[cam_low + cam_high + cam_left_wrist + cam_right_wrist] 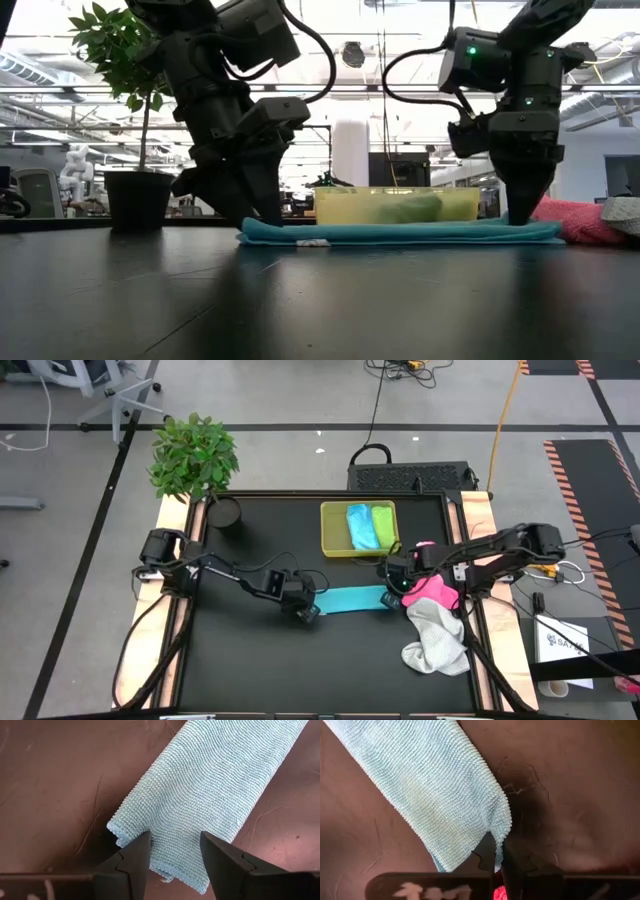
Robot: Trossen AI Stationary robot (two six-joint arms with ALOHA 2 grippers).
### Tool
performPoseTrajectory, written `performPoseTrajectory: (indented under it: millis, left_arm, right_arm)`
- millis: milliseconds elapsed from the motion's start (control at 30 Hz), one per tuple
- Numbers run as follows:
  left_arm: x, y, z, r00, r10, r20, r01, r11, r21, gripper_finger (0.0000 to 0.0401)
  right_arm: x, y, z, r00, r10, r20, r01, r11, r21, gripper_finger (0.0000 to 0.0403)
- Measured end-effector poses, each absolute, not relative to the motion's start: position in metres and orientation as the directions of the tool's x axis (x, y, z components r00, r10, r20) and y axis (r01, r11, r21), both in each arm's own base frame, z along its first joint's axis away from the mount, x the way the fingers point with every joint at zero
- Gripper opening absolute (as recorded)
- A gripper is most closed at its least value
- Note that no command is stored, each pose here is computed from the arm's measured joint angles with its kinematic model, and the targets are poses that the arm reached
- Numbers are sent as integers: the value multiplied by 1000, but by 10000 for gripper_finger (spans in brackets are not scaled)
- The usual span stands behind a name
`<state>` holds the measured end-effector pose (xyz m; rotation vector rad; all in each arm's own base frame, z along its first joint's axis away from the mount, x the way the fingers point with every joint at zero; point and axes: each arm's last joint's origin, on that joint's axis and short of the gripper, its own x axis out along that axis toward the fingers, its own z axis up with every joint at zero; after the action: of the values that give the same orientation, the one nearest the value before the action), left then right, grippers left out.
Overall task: Fold microfiber towels
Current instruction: Fold the blue microfiber cloth
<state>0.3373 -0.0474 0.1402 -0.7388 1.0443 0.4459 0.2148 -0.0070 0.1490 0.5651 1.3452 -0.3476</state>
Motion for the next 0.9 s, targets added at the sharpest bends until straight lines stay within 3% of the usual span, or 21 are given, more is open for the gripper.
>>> performPoseTrajectory:
  millis: [467, 900]
  left_arm:
    - [339, -53, 139, 474, 55, -879, -653, 692, -309, 177]
    - [345, -53, 137, 516, 64, -854, -639, 693, -334, 177]
  right_arm:
    - [213, -5, 167, 315, 148, -937, 593, 741, 316, 1]
    - [229, -4, 190, 515, 171, -840, 547, 690, 475, 0]
